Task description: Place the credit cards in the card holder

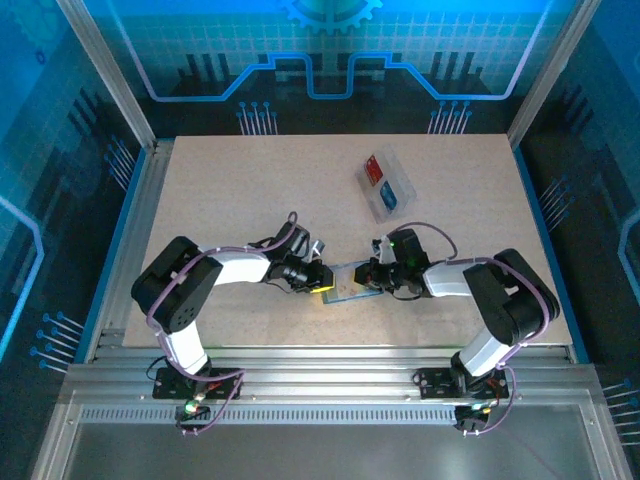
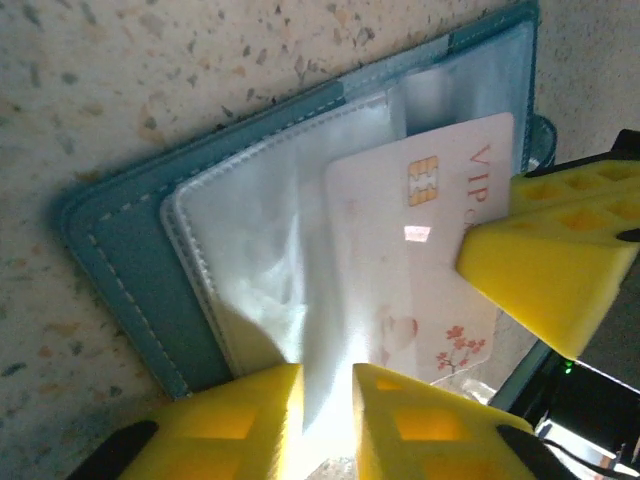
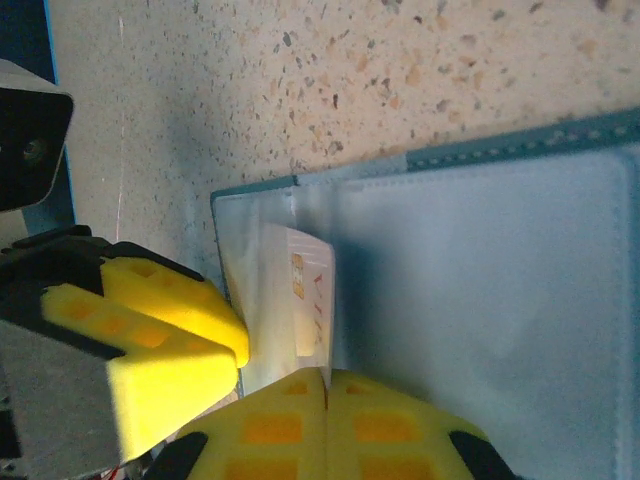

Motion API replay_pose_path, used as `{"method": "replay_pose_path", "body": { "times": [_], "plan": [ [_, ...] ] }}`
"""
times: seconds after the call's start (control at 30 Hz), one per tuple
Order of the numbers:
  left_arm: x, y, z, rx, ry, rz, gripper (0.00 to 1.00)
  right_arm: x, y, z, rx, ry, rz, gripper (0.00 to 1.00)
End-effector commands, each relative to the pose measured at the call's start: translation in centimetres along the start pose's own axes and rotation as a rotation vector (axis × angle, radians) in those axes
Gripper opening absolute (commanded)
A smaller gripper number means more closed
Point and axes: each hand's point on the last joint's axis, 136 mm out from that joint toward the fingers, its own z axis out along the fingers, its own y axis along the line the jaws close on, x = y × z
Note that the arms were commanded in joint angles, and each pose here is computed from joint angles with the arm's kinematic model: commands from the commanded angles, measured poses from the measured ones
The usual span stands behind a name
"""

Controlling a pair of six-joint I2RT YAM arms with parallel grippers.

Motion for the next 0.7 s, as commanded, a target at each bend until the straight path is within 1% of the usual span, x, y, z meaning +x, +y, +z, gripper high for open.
{"method": "replay_pose_path", "body": {
  "times": [0.0, 0.07, 0.17, 0.3, 0.4, 0.47, 0.67],
  "plan": [
    [0.3, 1.4, -1.2, -0.038, -0.012, -0.04, 0.28, 1.4, -1.5, 0.8, 0.065, 0.066, 0.011, 0.0],
    [0.0, 1.2, -2.0, -0.011, -0.034, -0.045, 0.29, 1.5, -1.4, 1.0, 0.067, 0.08, 0.004, 0.0],
    [-0.4, 1.7, -2.8, -0.017, -0.062, -0.056, 0.29, 1.5, -1.6, 1.1, 0.086, 0.099, -0.007, 0.0],
    [-0.5, 2.6, -2.3, -0.041, -0.052, -0.08, 0.14, 1.5, -1.6, 1.0, 0.109, 0.121, -0.037, 0.0],
    [-0.5, 3.0, -1.6, -0.039, -0.033, -0.094, 0.09, 1.5, -1.5, 1.2, 0.122, 0.133, -0.052, 0.0],
    [-0.5, 3.1, -1.3, -0.037, -0.024, -0.099, 0.07, 1.6, -1.3, 1.4, 0.119, 0.141, -0.064, 0.0],
    [-0.4, 3.7, -0.6, -0.058, -0.009, -0.104, 0.05, 1.8, -1.2, 2.1, 0.117, 0.155, -0.071, 0.0]
  ]
}}
